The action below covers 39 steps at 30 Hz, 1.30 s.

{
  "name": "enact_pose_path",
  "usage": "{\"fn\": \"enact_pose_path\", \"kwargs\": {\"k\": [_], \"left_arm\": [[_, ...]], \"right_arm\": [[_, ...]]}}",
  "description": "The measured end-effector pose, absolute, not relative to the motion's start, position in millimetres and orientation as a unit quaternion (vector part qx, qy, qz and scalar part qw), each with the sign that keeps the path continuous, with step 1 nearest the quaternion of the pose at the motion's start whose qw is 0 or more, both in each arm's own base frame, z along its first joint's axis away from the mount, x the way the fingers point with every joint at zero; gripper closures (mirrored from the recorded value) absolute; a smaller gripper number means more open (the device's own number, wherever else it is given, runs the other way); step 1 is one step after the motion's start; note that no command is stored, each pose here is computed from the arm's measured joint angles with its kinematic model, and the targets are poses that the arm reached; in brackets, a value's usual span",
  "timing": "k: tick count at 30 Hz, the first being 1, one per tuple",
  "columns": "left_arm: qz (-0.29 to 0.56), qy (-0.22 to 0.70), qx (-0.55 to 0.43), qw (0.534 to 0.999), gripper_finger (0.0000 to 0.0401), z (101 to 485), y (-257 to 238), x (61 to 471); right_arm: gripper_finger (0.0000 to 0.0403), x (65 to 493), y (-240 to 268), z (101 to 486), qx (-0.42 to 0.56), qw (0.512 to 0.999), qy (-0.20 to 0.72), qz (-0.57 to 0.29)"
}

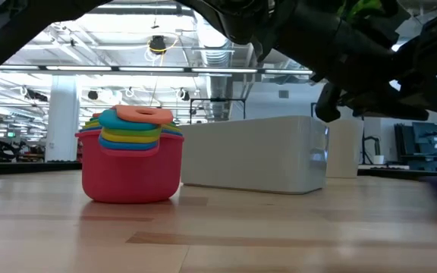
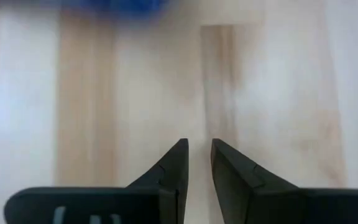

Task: Nest measuring cups in basket
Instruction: Stack the dark blue measuring cup on top of the orange measuring cup

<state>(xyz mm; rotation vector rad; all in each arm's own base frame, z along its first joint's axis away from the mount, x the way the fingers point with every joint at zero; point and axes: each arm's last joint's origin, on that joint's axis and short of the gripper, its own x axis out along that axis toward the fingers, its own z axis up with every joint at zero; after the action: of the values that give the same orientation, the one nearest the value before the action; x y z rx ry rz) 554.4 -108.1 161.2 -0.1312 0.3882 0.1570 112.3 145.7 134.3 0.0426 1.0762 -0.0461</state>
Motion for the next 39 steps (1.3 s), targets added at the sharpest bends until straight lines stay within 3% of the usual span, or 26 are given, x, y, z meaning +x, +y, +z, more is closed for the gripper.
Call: {"fn": "enact_pose_path", "kwargs": {"k": [9,17,29,39], "left_arm": [[0.066,0.217,-0.053,0.972,0.0294,157.1,-107.4,552.8],[0.117,0.341,-0.057,0.931,0.0294,177.6,-117.2,539.1],[0.213,0.377,-0.17,0.885,0.0294,177.8,-164.7,511.2],[0.228,0.479,-0.225,0.817,0.0294,169.0,-183.9,485.1]], "right_arm": [[0.031,110.0,152.4,155.6,0.0,0.845,0.534,-0.039],[0.031,89.7,154.1,155.3,0.014,0.846,0.527,-0.084],[0.031,83.1,158.1,157.0,0.014,0.875,0.475,-0.091],[0.031,86.3,156.4,157.0,0.011,0.874,0.476,-0.095]]}}
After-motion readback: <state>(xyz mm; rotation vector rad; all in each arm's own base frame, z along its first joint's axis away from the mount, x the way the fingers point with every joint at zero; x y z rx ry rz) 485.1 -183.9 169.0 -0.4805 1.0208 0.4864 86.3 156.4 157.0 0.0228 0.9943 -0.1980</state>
